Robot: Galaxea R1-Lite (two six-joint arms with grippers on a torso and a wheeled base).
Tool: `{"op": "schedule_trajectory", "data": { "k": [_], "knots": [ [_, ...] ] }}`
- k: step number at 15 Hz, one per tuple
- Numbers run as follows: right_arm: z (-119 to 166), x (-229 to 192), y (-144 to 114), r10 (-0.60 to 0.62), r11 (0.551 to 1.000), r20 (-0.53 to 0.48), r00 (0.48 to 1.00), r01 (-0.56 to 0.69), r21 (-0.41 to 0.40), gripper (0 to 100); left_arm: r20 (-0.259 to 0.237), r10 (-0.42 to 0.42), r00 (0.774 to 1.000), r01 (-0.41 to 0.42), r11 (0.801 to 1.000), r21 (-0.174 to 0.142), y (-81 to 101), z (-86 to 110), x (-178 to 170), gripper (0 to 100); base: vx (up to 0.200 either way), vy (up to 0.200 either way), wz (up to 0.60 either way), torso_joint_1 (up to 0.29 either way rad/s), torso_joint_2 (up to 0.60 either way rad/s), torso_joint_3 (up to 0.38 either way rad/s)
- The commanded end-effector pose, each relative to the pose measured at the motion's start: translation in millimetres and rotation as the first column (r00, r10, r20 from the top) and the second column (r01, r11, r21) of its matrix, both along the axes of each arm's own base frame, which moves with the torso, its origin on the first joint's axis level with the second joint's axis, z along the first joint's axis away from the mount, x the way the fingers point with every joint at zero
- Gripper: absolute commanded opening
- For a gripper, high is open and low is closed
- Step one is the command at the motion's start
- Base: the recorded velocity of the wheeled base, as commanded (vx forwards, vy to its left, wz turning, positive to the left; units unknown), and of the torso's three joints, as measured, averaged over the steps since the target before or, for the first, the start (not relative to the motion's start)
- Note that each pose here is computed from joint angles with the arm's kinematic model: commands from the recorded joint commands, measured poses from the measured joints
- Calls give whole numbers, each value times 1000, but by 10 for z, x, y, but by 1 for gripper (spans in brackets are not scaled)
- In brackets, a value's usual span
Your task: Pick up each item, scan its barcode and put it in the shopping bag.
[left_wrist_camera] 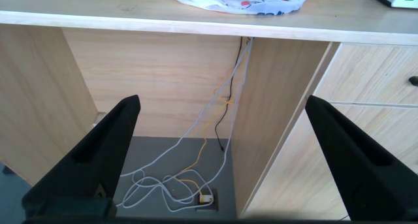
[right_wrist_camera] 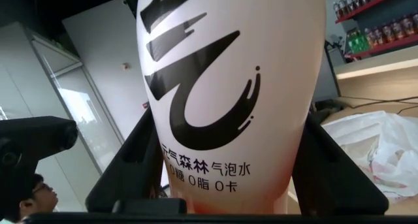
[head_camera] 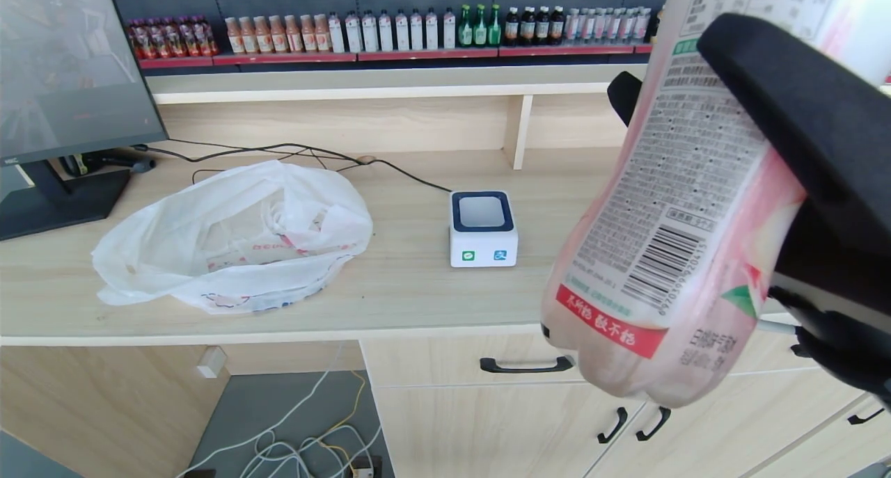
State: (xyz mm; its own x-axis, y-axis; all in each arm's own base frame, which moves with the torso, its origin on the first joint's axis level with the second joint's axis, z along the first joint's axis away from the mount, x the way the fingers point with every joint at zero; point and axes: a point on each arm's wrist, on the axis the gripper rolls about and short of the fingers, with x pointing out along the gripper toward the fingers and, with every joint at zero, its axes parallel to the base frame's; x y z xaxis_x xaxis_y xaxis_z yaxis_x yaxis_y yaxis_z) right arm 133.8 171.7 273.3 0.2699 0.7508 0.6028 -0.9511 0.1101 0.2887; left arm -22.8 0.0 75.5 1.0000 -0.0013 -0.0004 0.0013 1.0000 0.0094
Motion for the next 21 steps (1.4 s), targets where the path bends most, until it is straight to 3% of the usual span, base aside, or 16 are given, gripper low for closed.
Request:
{"op": "schedule_trajectory", "data": {
  "k": [1, 13, 18, 21],
  "knots": [
    [25, -22, -25, 1, 1000, 8, 1000, -1, 9, 0, 0, 0, 1000, 0, 1000, 0, 0, 0, 0, 100, 0, 0, 0, 0, 0, 0],
    [-89, 17, 40, -87, 990, 185, 979, 107, -97, 0, 0, 0, 1000, 0, 1000, 0, 0, 0, 0, 100, 0, 0, 0, 0, 0, 0],
    [-338, 242, 214, -187, 945, 286, 940, 251, -209, 0, 0, 0, 1000, 0, 1000, 0, 0, 0, 0, 100, 0, 0, 0, 0, 0, 0],
    [-408, 340, 310, -246, 904, 396, 885, 357, -236, 0, 0, 0, 1000, 0, 1000, 0, 0, 0, 0, 100, 0, 0, 0, 0, 0, 0]
  ]
}}
